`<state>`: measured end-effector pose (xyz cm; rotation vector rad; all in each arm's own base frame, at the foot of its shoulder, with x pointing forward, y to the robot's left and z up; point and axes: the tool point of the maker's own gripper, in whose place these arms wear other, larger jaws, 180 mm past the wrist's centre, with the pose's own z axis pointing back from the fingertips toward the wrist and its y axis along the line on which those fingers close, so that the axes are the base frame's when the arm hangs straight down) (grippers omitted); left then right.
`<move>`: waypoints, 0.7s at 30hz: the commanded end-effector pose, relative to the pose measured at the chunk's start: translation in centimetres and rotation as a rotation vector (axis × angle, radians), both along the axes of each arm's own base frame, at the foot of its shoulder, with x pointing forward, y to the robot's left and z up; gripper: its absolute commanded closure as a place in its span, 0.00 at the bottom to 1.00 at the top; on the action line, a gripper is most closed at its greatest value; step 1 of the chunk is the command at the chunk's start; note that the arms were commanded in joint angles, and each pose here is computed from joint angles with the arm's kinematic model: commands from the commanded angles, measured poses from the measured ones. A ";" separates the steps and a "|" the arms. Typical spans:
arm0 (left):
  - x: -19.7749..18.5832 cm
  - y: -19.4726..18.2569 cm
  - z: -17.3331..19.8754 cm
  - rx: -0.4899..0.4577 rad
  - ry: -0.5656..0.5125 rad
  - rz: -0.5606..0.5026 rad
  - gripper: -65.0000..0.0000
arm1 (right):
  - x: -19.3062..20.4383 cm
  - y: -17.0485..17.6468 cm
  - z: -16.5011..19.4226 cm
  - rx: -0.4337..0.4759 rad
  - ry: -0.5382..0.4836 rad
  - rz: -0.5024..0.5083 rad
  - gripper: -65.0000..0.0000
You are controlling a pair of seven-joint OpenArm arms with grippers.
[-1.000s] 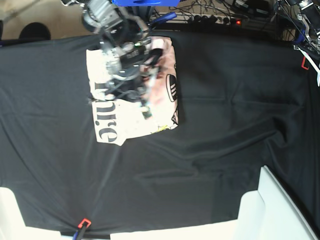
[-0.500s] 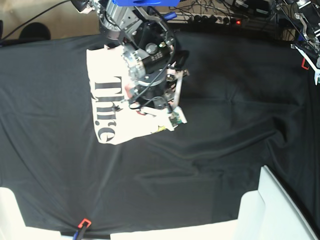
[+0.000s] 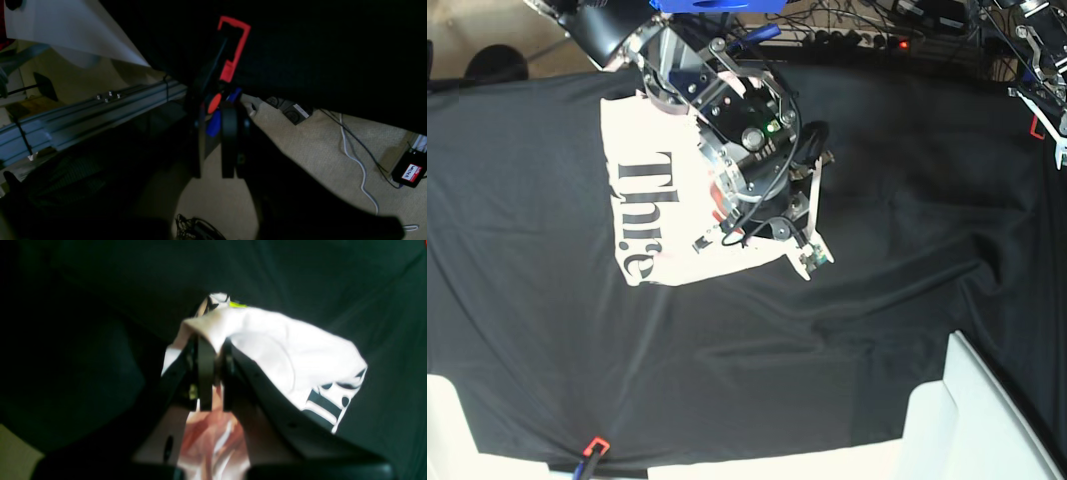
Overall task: Fold the T-shirt properly
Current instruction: 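Drag the grasped shirt layer with the right gripper across the stack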
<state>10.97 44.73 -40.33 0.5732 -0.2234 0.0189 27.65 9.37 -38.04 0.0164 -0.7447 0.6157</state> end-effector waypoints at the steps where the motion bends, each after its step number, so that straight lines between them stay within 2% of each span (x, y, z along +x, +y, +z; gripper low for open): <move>1: 0.3 1.0 1.2 0.038 -0.012 -0.004 0.88 | 1.4 0.9 1.9 0.036 -0.058 0.004 1.00; 7: 0.6 1.0 1.3 0.038 -0.018 -0.004 0.88 | 2.2 1.6 2.5 0.080 -0.045 0.014 1.00; 10: 0.6 1.0 1.3 0.038 -0.018 -0.004 0.88 | 2.7 1.6 1.8 0.067 -0.026 0.018 0.99; 12: 0.6 1.0 1.3 0.038 -0.018 -0.004 0.88 | 3.0 2.1 1.6 0.089 -0.020 0.026 0.99; 16: 0.6 0.9 1.2 0.036 -0.018 -0.004 0.88 | 3.2 2.5 0.8 0.110 -0.004 0.033 0.95; 21: 0.5 0.9 1.2 0.035 -0.017 -0.003 0.88 | 3.6 2.9 1.2 0.131 -0.038 0.040 0.94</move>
